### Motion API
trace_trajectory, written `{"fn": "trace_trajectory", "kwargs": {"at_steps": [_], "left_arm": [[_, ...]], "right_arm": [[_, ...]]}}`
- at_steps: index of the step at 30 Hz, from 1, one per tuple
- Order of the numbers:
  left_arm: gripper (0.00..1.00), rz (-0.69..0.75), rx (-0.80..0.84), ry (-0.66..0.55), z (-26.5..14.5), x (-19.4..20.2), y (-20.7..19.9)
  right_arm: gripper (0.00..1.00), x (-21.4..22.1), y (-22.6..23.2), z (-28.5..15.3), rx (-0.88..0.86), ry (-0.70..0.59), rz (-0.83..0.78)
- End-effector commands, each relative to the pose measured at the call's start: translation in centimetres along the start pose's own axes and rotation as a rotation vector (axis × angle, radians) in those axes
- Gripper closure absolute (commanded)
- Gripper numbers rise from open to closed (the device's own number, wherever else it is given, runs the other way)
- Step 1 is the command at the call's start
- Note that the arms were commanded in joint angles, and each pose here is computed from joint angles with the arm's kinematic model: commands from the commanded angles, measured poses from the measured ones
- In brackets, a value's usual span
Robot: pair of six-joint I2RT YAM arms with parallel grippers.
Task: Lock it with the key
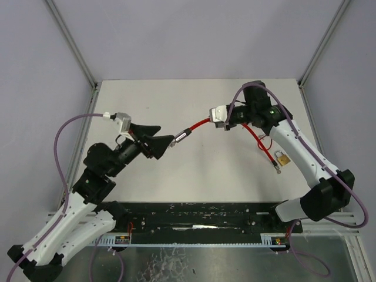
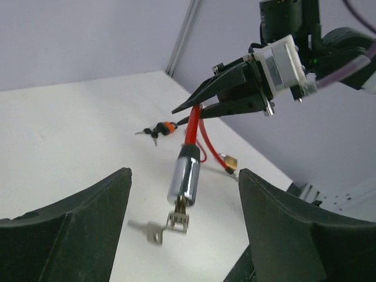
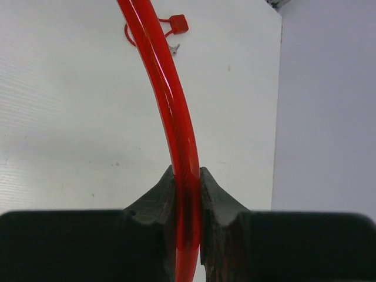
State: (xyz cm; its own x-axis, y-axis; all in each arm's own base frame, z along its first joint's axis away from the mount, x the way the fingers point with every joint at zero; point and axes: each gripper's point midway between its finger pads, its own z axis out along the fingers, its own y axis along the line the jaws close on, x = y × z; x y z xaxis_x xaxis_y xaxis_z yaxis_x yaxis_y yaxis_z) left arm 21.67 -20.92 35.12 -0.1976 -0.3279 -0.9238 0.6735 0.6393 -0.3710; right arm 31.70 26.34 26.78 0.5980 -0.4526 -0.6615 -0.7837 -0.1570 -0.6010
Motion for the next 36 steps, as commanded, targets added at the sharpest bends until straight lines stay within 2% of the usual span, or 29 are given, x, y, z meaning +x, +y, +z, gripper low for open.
{"fn": "trace_trajectory", "kwargs": {"at_steps": [1,6,13,19,24,30,36], "left_arm": [[0.23,-0.014,0.152,-0.198,-2.3,-3.2,-3.0],[0.09,-0.056,0.315,-0.331,-4.6,-3.1,-5.1],[0.08,-0.073,0.492,-0.453,-4.9,-2.6,-6.7],[0.08,0.060,0.451,-0.511,-1.1,-1.7,-5.5],[0.08,0.136,0.429,-0.519,3.4,-2.3,-5.1],[0.08,0.231,0.452,-0.540,8.1,-4.0,-5.7],[0.09,0.248,0.451,-0.529,10.2,-4.5,-5.0]], "right_arm": [[1.00,-4.0,-2.6,-3.6,0.123,-0.077,0.072],[1.00,-5.1,-4.4,-6.3,0.229,-0.127,0.254],[1.00,-7.4,-4.2,-7.4,0.223,-0.293,0.484],[1.00,-9.3,-3.8,-8.1,0.188,-0.443,0.576],[1.00,-10.0,-3.9,-8.3,0.148,-0.499,0.597],[1.00,-11.3,-6.0,-9.3,0.103,-0.573,0.603],[1.00,-12.2,-9.5,-11.8,0.072,-0.647,0.660]]}}
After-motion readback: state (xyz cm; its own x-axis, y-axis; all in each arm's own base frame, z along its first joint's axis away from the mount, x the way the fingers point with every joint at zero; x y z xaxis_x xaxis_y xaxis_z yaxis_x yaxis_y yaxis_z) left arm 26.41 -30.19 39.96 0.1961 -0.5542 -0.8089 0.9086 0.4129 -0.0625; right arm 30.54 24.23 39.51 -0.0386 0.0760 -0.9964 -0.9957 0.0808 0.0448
